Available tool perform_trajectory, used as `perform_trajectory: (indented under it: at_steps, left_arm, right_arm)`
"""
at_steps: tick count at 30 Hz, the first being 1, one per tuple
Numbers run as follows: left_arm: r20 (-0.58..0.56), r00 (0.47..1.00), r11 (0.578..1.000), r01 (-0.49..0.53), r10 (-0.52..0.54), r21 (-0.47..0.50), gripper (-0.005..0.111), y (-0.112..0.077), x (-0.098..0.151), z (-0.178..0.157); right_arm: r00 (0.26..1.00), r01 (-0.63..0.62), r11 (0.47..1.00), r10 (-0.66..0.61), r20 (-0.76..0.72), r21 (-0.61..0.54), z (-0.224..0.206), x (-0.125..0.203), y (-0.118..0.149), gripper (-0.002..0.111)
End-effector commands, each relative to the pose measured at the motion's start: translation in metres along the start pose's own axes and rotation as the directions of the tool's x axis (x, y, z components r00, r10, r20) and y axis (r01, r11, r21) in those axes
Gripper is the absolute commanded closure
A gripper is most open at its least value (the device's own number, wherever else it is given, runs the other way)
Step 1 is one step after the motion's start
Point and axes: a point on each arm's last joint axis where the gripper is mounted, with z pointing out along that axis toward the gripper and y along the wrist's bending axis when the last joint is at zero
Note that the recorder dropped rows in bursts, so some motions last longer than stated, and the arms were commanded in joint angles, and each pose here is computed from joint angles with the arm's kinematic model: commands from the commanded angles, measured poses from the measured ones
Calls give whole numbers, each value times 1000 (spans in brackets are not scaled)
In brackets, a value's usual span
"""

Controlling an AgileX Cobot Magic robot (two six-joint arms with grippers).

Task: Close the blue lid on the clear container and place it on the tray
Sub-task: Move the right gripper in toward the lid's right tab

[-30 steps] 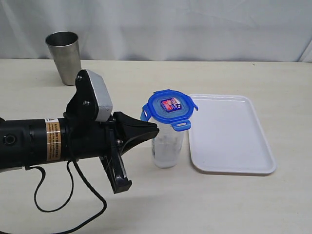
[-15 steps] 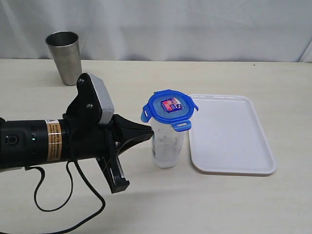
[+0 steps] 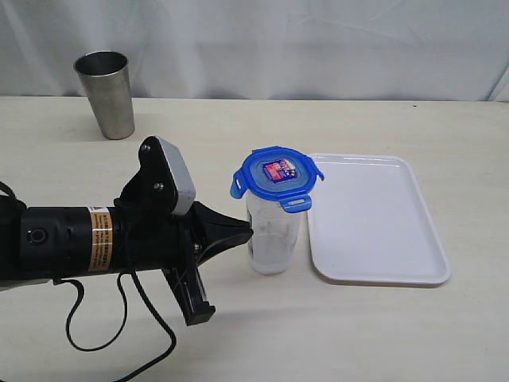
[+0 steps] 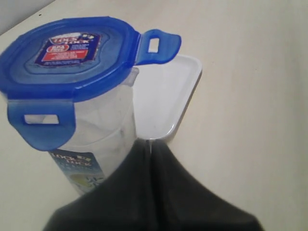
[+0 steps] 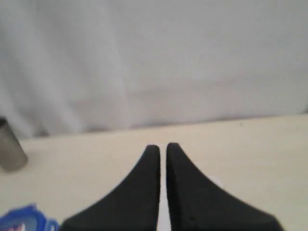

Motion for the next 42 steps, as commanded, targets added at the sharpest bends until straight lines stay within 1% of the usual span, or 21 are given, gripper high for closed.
perform_trajectory:
  at_steps: [1,3,5,6,9,11,13,16,19,22,27,31,33,34,36,39,40,42]
  left_arm:
    - [16,1000,1000,9,-9,-3,107,0,-1,0]
    - [16,1000,1000,7,-7,-2,107,0,-1,0]
    - [8,1000,1000,5,-5,-3,107,0,0,0]
    - [1,1000,1000,5,-5,-7,107,1,1,0]
    - [-1,1000,1000,5,-5,-8,107,1,1,0]
    - [-1,1000,1000,5,-5,-8,107,1,1,0]
    - [-1,1000,1000,5,-5,-8,107,1,1,0]
    - [-7,1000,1000,5,-5,-10,107,1,1,0]
    - [-7,1000,1000,5,-5,-10,107,1,1,0]
    - [-7,1000,1000,5,-5,-10,107,1,1,0]
    - [-7,1000,1000,5,-5,-10,107,1,1,0]
    - [-6,1000,1000,1,-1,-12,107,1,1,0]
    - [-6,1000,1000,-4,4,-13,107,1,1,0]
    - [-4,1000,1000,0,0,-18,107,2,1,0]
    - [4,1000,999,16,-16,-35,107,3,0,0]
    - [8,1000,999,12,-12,-45,107,4,0,-1]
    - [10,1000,999,19,-18,-50,107,4,0,-1]
    - [10,1000,999,20,-19,-51,107,5,0,-1]
  right_arm:
    - [943,106,955,-185,-277,-276,47,2,23,104]
    - [922,94,860,-265,-281,-501,66,4,41,104]
    - [918,115,788,-317,-238,-605,84,5,48,104]
    - [917,132,775,-333,-221,-618,94,7,48,104]
    - [907,175,777,-367,-209,-605,117,17,43,104]
    - [889,192,755,-404,-214,-627,131,29,41,104]
    - [892,177,739,-400,-212,-649,144,39,41,104]
    - [879,173,691,-430,-207,-702,162,57,41,104]
    - [868,159,663,-447,-216,-731,176,73,40,104]
    - [854,159,649,-468,-226,-744,185,86,38,104]
    - [825,183,614,-520,-220,-768,196,105,34,104]
    - [814,223,597,-549,-189,-771,199,108,26,104]
    - [832,226,617,-525,-180,-754,200,104,19,104]
    - [841,221,614,-513,-170,-757,200,103,17,104]
    - [854,224,550,-508,-110,-804,195,100,17,104]
    - [893,202,506,-446,-54,-838,190,93,18,104]
    - [896,198,501,-441,-52,-843,189,92,18,104]
    - [890,206,509,-452,-57,-836,190,93,16,104]
